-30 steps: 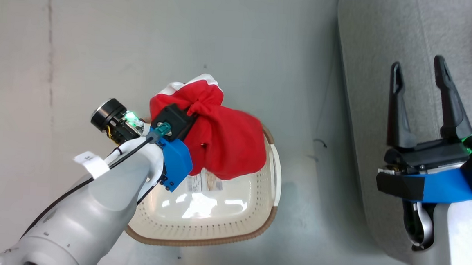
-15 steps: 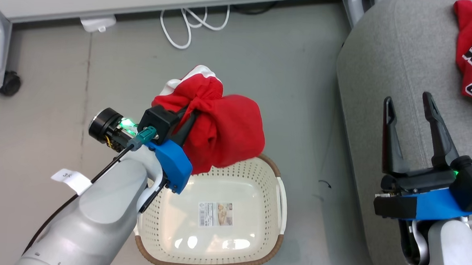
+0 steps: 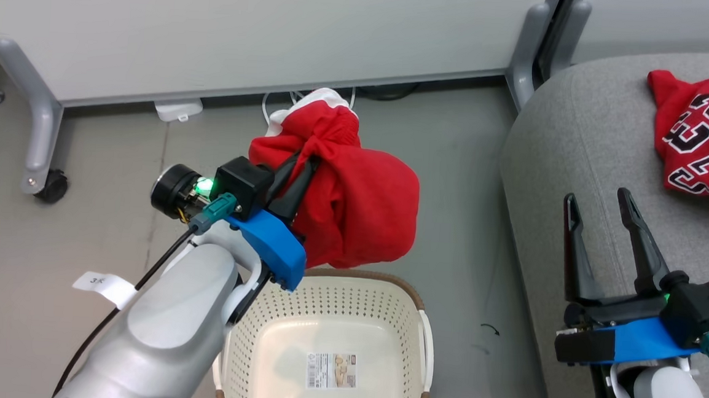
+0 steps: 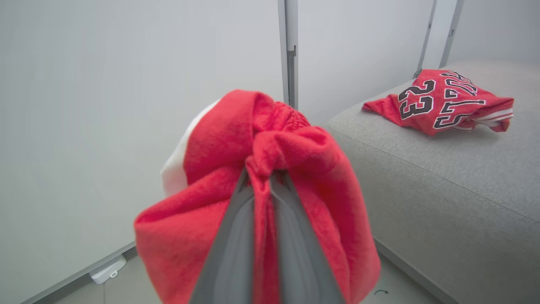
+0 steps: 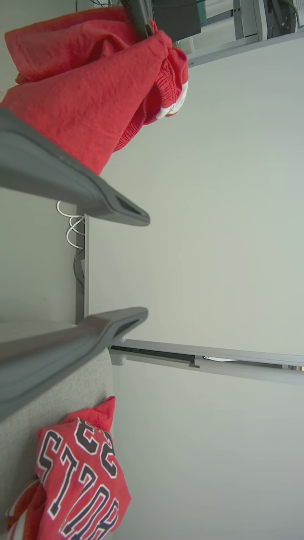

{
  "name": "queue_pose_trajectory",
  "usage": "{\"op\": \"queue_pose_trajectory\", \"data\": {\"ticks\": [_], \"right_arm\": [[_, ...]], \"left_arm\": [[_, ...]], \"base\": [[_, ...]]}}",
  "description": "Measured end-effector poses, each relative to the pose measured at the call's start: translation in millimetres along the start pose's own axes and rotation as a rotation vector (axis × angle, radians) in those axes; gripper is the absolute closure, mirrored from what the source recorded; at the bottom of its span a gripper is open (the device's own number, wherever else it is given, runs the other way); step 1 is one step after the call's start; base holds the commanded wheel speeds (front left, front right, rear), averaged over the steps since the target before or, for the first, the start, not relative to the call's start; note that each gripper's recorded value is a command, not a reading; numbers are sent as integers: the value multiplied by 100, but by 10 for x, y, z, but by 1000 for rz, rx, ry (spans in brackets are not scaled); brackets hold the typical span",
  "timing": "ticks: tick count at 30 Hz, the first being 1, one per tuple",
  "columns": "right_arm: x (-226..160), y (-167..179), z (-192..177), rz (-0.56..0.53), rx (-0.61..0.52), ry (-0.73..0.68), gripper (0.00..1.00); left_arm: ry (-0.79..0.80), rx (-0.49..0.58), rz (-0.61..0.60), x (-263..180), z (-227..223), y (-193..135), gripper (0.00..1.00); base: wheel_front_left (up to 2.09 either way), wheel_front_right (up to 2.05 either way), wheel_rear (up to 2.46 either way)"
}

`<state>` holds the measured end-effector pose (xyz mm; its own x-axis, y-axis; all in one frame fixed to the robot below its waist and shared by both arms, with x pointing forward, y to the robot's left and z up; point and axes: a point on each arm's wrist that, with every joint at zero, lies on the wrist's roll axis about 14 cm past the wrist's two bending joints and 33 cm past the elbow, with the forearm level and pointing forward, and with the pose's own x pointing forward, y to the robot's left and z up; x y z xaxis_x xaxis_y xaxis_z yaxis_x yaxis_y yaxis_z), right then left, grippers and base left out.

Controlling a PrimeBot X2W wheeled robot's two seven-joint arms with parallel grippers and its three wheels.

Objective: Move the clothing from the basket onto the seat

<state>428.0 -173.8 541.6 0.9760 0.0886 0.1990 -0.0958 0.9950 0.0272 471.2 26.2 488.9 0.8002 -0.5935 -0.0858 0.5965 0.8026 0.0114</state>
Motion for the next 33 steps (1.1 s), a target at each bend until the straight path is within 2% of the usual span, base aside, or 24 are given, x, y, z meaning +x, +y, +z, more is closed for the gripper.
{"op": "queue_pose_trajectory", "data": {"ticks": [7, 22, 28, 33], "right_arm": [[-110, 47, 61, 7, 10, -7, 0], [-133, 171, 92, 36, 35, -14, 0], [-74, 349, 205, 90, 41, -53, 0], [36, 638, 436, 194, 31, -126, 0]], "left_arm": [[-63, -10, -15, -67, 256, -129, 100], [-123, -14, -150, -94, 631, -570, 100], [-127, -8, -171, -102, 679, -621, 100], [-128, -7, -171, -103, 678, -608, 100]], "base": [[0, 0, 0], [0, 0, 0], [0, 0, 0], [0, 0, 0]]}}
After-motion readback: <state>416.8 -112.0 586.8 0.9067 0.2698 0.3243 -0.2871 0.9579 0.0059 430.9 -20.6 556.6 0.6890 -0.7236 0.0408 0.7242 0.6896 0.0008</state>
